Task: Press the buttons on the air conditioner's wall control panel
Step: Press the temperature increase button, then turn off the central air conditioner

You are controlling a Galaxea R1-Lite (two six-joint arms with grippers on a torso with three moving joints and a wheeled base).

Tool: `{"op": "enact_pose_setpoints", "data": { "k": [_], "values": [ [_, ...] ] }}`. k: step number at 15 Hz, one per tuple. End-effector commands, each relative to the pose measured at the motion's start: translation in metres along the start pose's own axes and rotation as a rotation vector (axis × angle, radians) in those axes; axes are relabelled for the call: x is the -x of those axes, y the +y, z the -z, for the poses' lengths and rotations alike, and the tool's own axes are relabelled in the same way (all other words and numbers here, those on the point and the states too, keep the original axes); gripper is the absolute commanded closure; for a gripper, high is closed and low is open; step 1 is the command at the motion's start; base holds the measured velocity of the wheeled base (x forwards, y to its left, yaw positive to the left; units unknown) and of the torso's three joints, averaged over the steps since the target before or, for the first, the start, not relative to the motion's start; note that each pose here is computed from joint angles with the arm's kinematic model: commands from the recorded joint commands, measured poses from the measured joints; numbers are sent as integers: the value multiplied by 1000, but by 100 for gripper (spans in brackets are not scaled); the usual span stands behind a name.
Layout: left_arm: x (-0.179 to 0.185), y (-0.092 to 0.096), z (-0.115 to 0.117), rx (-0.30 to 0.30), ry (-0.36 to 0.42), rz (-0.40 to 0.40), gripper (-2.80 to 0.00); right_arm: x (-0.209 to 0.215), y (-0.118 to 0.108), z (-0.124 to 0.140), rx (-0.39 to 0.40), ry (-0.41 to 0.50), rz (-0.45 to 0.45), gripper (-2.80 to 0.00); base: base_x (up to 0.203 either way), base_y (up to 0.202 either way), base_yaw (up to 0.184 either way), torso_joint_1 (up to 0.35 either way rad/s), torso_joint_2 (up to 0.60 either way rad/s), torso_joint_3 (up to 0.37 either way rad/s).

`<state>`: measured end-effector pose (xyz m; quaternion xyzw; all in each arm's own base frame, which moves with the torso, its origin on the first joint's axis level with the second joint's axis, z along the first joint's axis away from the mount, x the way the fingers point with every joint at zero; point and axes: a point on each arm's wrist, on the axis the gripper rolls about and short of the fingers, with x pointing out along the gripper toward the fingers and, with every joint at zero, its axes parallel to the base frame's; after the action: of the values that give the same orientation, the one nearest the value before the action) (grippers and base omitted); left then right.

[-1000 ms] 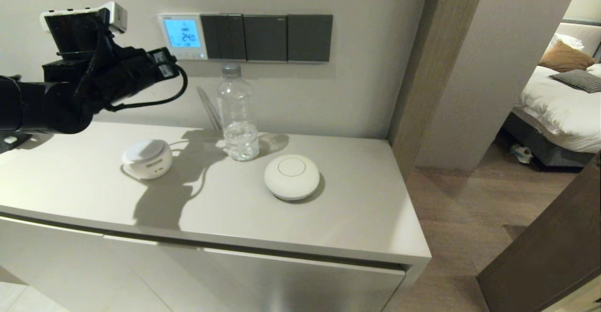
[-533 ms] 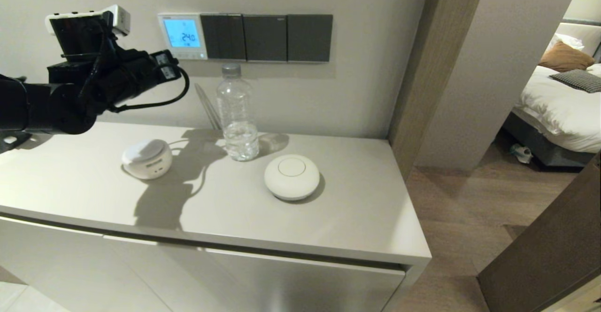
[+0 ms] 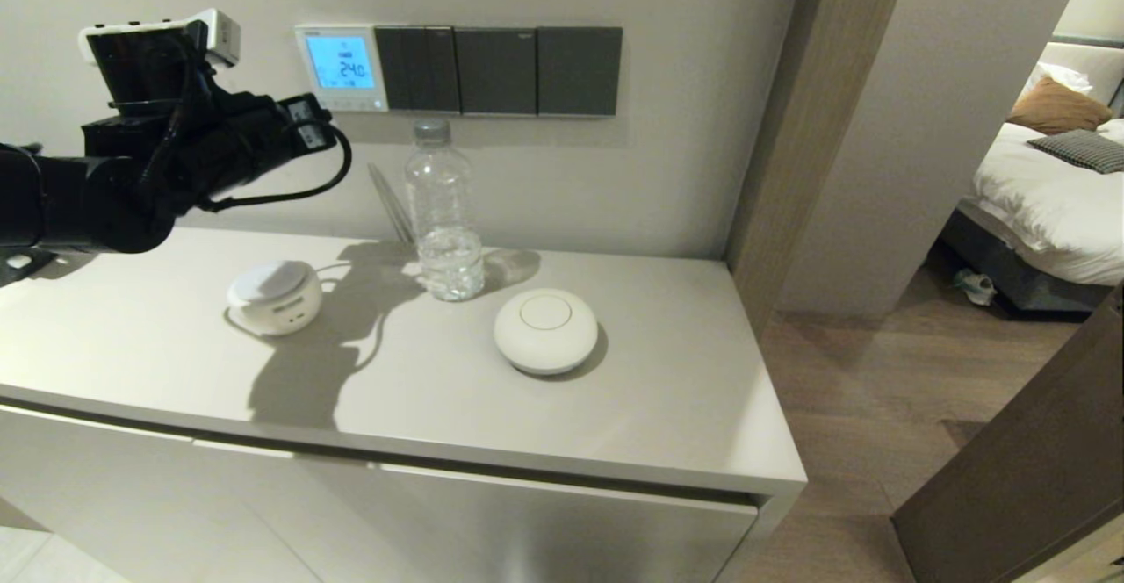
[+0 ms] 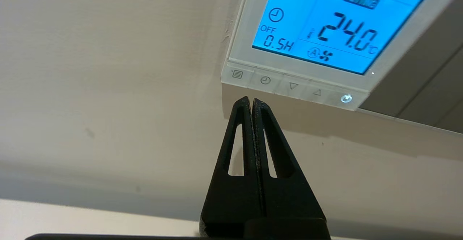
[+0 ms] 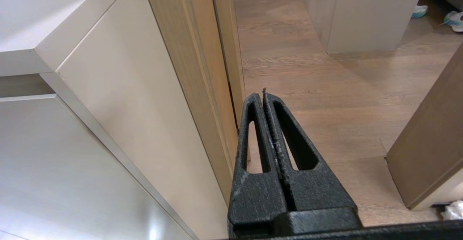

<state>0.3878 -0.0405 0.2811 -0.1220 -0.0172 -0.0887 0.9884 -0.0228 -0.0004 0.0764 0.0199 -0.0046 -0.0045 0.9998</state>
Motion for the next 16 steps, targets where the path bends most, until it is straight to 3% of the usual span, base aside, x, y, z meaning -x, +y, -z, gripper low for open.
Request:
{"op": "enact_pose_setpoints", "data": {
  "k": [1,5,8,13,16],
  "values": [
    [17,-4,-12,0,-24,6,0,0,0,1,0,3,0,0,0,0,0,0,0,0],
    [76,-15,-36,-13,-63,16,0,0,0,1,0,3,0,0,0,0,0,0,0,0],
    [133,-21,-43,-55,-81,20,0,0,0,1,0,3,0,0,0,0,0,0,0,0],
    [249,-19,-26,-125,-129,-7,0,0,0,1,0,3,0,0,0,0,0,0,0,0],
    [318,-20,-1,-157,-172,-13,0,0,0,1,0,3,0,0,0,0,0,0,0,0]
  ]
}}
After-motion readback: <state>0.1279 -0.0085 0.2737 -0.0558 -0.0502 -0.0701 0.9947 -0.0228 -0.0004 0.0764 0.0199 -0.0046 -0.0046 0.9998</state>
